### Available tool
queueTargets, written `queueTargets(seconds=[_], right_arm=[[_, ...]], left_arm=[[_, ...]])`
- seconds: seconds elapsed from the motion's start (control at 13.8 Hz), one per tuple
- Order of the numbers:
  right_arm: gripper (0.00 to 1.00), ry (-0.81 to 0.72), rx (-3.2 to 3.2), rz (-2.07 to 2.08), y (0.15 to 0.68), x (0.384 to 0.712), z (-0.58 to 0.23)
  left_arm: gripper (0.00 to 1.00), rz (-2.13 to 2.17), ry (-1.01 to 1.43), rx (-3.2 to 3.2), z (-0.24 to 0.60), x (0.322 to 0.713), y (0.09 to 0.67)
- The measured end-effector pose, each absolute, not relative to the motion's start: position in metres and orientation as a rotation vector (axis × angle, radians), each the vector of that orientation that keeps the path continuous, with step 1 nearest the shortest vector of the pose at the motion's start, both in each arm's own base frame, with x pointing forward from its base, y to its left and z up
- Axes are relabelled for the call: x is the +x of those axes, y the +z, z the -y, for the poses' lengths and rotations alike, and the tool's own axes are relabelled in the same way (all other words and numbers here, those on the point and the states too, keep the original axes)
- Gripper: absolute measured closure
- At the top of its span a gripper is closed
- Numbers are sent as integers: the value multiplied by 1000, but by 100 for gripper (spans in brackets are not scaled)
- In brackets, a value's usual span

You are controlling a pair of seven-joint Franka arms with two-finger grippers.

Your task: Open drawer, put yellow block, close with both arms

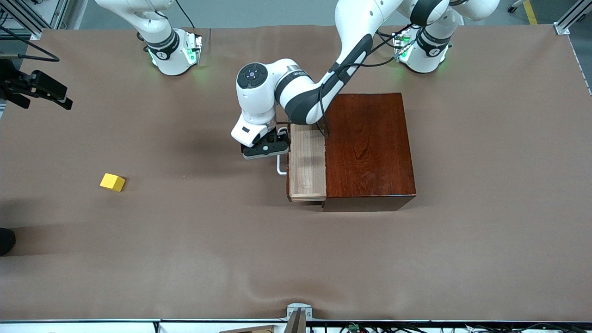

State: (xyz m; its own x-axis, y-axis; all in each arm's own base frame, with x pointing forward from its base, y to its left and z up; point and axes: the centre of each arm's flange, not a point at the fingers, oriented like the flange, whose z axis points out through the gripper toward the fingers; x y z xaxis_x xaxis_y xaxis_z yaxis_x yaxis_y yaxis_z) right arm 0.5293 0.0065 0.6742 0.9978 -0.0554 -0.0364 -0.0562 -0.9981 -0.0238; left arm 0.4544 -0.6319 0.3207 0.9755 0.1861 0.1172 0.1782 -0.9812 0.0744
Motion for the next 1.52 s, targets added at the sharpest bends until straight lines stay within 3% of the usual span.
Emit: queueTargets(seconds=[0.51,0.94,1.52], right_arm=[[0,57,-3115,-93,674,529,-5],[0,104,-3113,-147,657,539,14],[0,226,-3164,-279,580,584,72]], left_arm=[[0,-383,247,3028,587,471,469],[0,-400,164,3160,395,544,600],[0,-133,46,3223,170,594,641]])
